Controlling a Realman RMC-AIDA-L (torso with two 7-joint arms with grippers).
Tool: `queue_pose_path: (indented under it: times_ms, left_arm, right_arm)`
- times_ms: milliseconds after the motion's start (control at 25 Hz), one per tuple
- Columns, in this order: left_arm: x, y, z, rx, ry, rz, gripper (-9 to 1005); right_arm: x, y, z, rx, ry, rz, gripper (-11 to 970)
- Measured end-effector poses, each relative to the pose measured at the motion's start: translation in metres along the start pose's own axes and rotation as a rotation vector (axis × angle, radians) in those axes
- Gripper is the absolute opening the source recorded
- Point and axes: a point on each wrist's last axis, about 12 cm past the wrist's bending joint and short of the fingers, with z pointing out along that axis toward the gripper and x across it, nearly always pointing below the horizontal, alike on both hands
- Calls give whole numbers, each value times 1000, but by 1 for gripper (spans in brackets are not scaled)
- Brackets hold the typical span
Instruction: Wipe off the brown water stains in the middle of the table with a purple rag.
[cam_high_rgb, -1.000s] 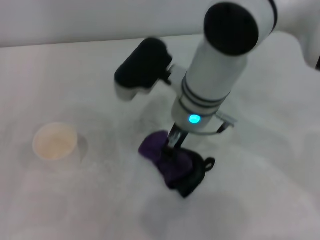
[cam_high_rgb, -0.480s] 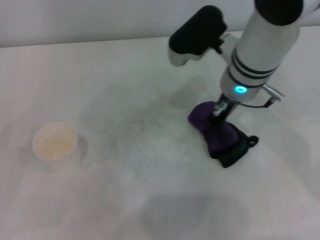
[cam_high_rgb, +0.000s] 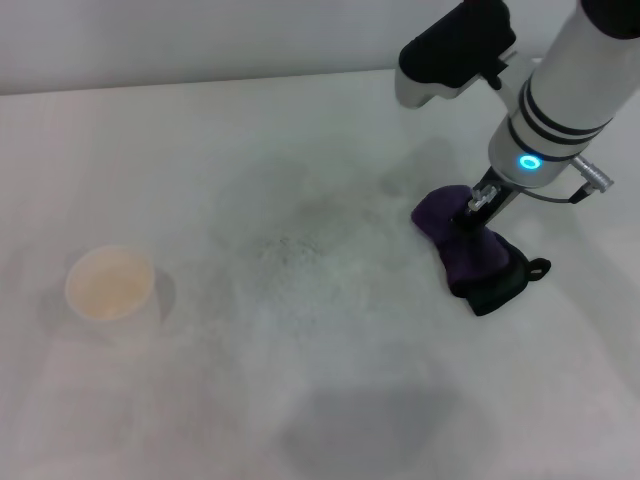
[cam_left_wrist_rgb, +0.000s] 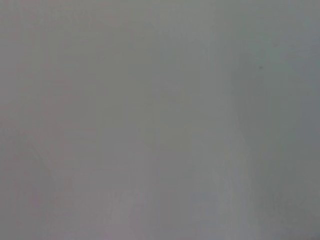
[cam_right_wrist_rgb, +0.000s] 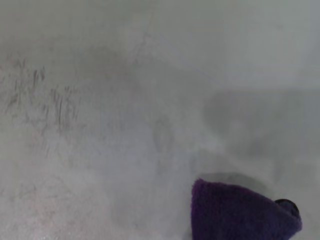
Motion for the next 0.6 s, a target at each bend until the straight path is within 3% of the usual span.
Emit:
queue_pose_path:
  times_ms: [360, 560, 600]
  left_arm:
    - [0, 1, 0, 0, 1, -1, 885]
    - [0, 1, 0, 0, 1, -1, 885]
    - [0, 1, 0, 0, 1, -2, 885]
  right_arm:
    - [2, -5, -1, -17, -21, 8, 218]
    - [2, -17, -18, -27, -130, 49, 437]
    - [3, -22, -21, -30, -160, 65, 436]
